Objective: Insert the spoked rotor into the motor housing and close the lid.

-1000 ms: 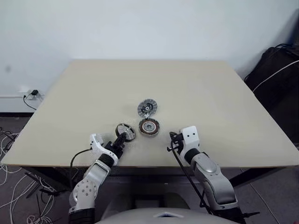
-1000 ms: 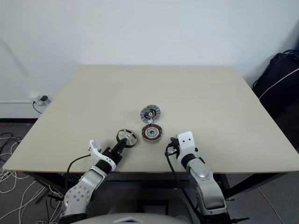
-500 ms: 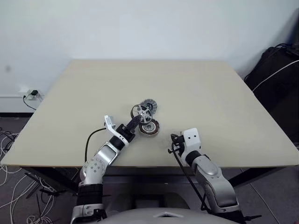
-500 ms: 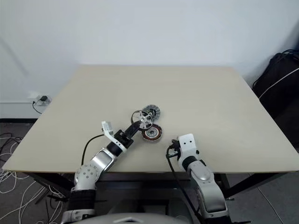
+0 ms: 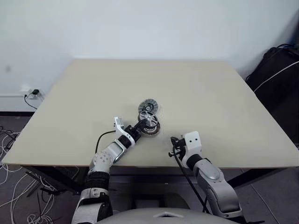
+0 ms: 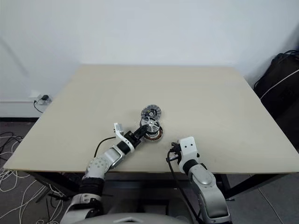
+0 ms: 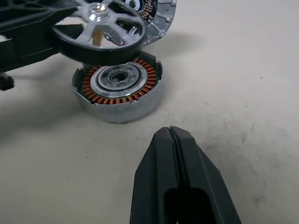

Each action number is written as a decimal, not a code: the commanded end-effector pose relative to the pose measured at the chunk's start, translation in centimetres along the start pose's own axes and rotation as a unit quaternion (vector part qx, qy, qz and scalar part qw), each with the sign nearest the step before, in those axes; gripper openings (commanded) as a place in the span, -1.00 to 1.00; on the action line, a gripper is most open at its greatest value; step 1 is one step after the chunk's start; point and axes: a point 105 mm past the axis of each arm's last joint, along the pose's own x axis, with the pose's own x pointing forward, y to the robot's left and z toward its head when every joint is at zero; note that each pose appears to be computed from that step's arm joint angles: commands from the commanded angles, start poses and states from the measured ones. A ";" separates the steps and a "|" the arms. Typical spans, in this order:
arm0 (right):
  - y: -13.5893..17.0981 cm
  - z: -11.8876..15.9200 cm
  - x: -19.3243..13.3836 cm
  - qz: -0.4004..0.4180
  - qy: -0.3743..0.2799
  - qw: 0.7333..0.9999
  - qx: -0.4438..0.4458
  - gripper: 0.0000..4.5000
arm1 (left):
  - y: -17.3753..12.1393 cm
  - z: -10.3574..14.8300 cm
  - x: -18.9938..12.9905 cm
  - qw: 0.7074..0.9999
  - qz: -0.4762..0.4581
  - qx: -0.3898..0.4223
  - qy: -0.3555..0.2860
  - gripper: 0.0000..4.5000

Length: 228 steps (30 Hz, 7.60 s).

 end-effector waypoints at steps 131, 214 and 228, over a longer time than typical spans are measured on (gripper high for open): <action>3.6 4.0 6.9 0.368 0.164 0.828 -0.390 -0.04 | 2.2 -2.4 -7.5 0.778 0.078 0.622 -0.039 -1.00; 0.9 4.0 1.6 0.152 0.234 0.957 -0.085 -0.96 | 2.9 -4.6 -6.7 0.800 0.061 0.596 -0.010 -1.00; 3.4 2.3 6.7 0.129 0.241 0.962 0.010 -0.96 | 3.0 -4.2 -7.0 0.799 0.068 0.598 -0.015 -1.00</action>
